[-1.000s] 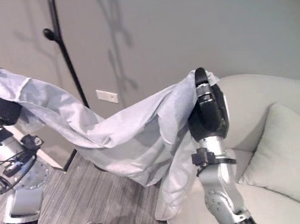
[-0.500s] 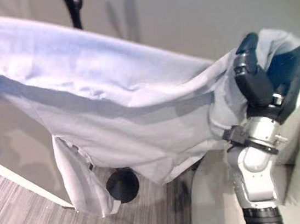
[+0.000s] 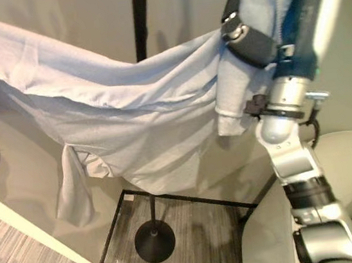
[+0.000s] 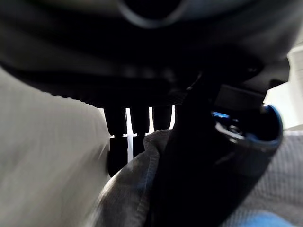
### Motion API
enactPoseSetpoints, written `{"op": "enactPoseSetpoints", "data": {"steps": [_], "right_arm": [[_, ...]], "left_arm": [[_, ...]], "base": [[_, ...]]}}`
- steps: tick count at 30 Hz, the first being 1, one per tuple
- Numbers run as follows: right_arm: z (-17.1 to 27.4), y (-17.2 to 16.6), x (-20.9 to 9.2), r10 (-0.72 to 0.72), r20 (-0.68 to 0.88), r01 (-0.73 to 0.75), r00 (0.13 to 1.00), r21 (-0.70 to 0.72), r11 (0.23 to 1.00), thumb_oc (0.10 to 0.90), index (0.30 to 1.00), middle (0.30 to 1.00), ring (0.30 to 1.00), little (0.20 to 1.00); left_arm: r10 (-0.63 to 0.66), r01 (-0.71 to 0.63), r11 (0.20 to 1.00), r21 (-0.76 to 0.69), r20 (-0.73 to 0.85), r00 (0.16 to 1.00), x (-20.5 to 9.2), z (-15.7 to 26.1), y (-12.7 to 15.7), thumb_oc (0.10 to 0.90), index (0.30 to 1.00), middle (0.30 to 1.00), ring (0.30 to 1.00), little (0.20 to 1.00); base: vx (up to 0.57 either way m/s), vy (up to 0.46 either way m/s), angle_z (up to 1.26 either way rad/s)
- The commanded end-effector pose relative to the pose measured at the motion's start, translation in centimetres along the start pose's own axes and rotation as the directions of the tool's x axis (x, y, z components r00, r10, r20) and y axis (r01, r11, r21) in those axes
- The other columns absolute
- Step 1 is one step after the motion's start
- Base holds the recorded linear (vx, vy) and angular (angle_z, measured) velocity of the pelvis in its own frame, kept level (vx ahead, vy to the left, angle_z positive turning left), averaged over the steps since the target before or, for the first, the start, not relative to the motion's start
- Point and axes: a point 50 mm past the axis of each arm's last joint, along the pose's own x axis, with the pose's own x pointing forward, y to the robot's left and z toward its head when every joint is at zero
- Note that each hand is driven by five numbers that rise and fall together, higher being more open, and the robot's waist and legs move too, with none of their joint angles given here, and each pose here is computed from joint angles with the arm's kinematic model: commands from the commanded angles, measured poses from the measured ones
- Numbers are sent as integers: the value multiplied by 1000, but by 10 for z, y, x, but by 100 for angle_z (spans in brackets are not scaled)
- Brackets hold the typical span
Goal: Hang the clothes on the sofa on the clothes rack.
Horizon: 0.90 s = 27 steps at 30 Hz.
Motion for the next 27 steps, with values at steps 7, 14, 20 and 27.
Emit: {"op": "enactPoseSetpoints", "data": {"steps": [7, 14, 20, 27], "right_arm": [[18, -24, 67, -23, 90, 37, 996, -152, 988, 400, 300, 300, 300, 300], [-3, -24, 62, 86, 21, -79, 996, -248, 966, 400, 300, 300, 300, 300], [-8, -15, 34, 147, 0, -146, 989, -161, 976, 400, 300, 300, 300, 300], [-19, 10, -29, 225, -92, -219, 970, 72, 973, 400, 300, 300, 300, 300]], "left_arm": [[-256, 254, 960, 116, -4, 967, 30, -5, -37, 400, 300, 300, 300, 300], [-481, 485, 833, 266, -84, 872, -10, -43, -49, 400, 300, 300, 300, 300], [-610, 616, 756, 224, -102, 786, -67, -43, -57, 400, 300, 300, 300, 300], [-710, 719, 693, 62, -115, 694, -140, -27, -56, 400, 300, 300, 300, 300]], "base": [[90, -114, -2], [68, -76, -4], [31, -14, 12], [17, 7, 5]]}}
